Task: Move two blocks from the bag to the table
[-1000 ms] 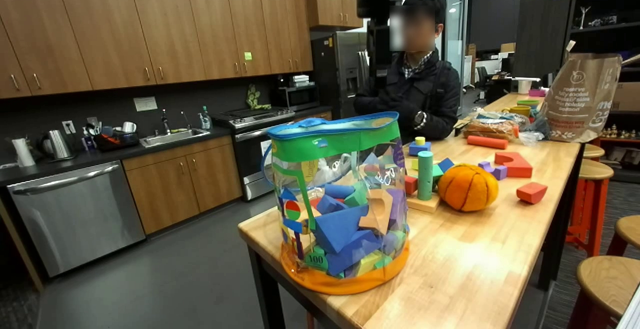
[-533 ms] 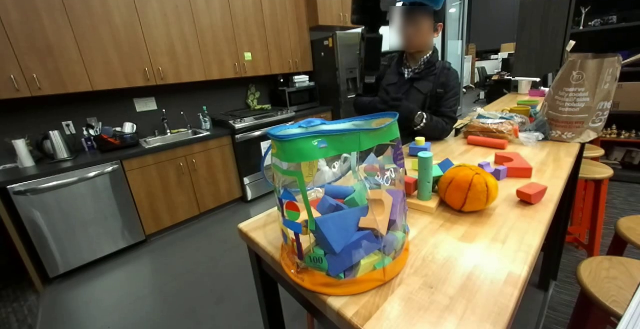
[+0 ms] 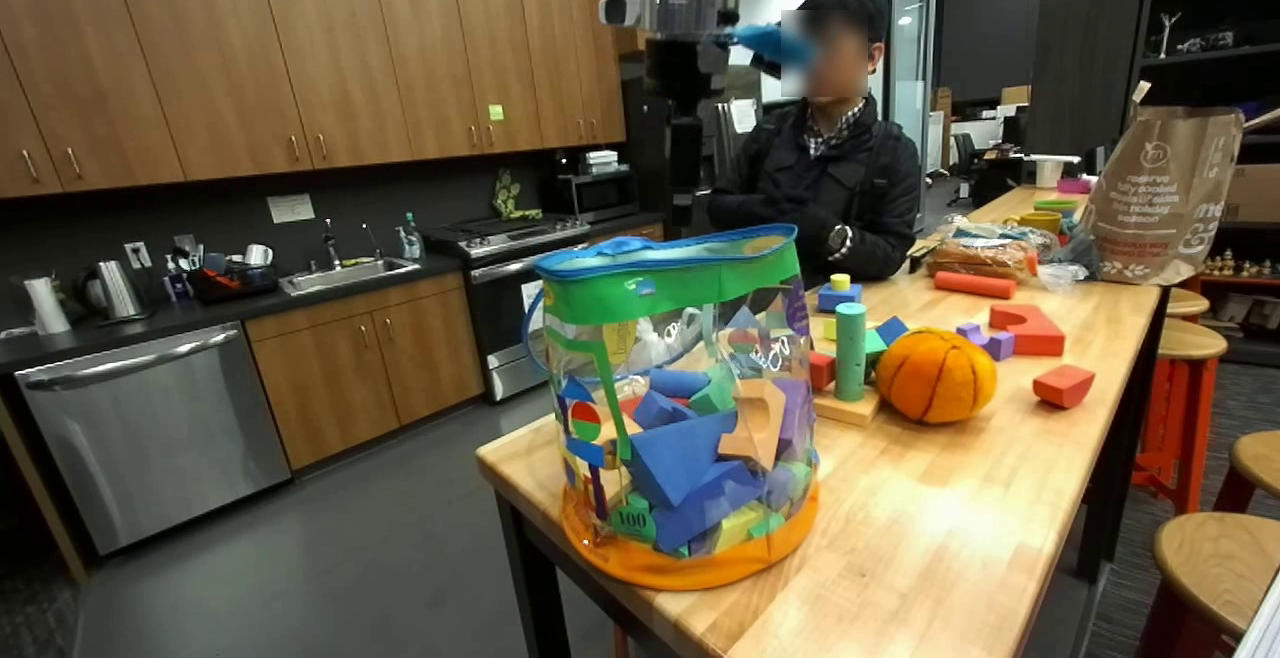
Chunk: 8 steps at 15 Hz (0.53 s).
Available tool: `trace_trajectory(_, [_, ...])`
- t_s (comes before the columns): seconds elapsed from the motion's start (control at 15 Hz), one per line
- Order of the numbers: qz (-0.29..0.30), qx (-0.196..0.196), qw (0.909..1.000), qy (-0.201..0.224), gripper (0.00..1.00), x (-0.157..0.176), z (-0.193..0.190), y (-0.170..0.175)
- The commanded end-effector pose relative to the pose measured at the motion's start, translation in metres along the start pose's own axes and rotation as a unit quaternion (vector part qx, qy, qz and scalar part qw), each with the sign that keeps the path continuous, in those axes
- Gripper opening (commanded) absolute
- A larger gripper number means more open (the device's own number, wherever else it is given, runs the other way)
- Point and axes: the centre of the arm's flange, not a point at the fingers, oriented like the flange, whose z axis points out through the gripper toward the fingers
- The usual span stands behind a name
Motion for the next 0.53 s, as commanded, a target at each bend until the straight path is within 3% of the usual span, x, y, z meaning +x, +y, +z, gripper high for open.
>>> trace_trajectory(0.0, [-0.030, 0.014, 0.9994, -0.012, 1.00, 0.035, 0.023, 0.009])
trace_trajectory(0.47, [-0.076, 0.041, 0.9951, -0.047, 1.00, 0.061, 0.056, 0.007])
